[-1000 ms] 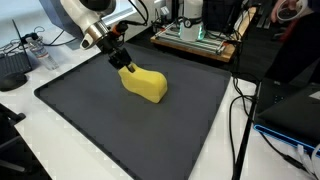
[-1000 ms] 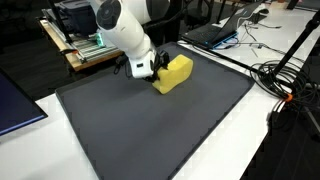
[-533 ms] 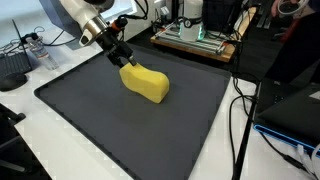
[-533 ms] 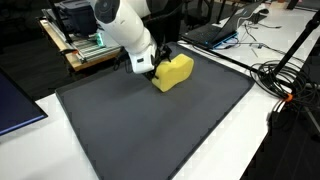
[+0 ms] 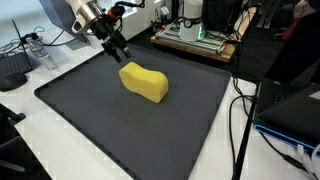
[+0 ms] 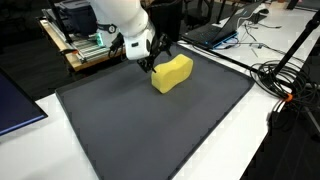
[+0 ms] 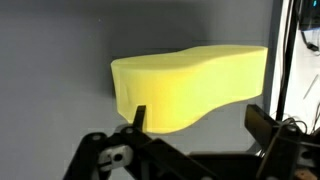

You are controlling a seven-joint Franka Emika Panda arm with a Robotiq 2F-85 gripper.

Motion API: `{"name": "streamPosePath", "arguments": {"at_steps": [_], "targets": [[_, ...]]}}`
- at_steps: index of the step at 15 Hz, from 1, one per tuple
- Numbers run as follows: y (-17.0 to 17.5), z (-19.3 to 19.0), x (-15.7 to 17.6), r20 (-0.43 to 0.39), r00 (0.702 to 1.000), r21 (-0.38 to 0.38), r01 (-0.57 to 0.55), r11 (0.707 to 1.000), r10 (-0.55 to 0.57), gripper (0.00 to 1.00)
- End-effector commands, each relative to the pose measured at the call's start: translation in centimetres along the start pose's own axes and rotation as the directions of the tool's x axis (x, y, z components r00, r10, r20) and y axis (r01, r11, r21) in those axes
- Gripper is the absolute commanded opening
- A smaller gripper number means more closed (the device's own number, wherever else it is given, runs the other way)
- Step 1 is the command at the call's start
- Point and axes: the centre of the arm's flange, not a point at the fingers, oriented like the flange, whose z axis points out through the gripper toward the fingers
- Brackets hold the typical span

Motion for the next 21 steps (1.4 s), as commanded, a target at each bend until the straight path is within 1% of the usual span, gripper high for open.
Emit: {"name": "streamPosePath", "arguments": {"at_steps": [1, 3, 4, 7, 9, 11, 13, 15, 16, 19, 21], "targets": [[-5.1, -1.1, -2.7, -0.021, 0.998, -0.117, -0.061, 0.991, 0.059, 1.0], [-7.4, -1.0, -3.4, -0.034, 0.996, -0.167, -0.092, 0.982, 0.088, 1.0], [-8.5, -0.8, -3.7, -0.056, 0.992, -0.202, -0.121, 0.972, 0.112, 1.0], [-10.9, 0.0, -4.0, -0.149, 0.967, -0.278, -0.242, 0.93, 0.207, 1.0], [-12.3, 0.5, -4.2, -0.203, 0.941, -0.314, -0.324, 0.892, 0.27, 1.0], [-13.3, 1.0, -4.4, -0.246, 0.913, -0.35, -0.398, 0.848, 0.326, 1.0], [-14.3, 1.1, -4.7, -0.298, 0.878, -0.377, -0.469, 0.799, 0.374, 1.0], [-15.4, 0.9, -4.7, -0.343, 0.848, -0.399, -0.52, 0.755, 0.403, 1.0], [-16.1, 0.8, -4.7, -0.36, 0.837, -0.398, -0.538, 0.743, 0.413, 1.0], [-18.3, 0.4, -4.6, -0.421, 0.8, -0.416, -0.589, 0.693, 0.427, 1.0], [-19.9, 0.2, -4.4, -0.445, 0.792, -0.429, -0.598, 0.677, 0.418, 1.0]]}}
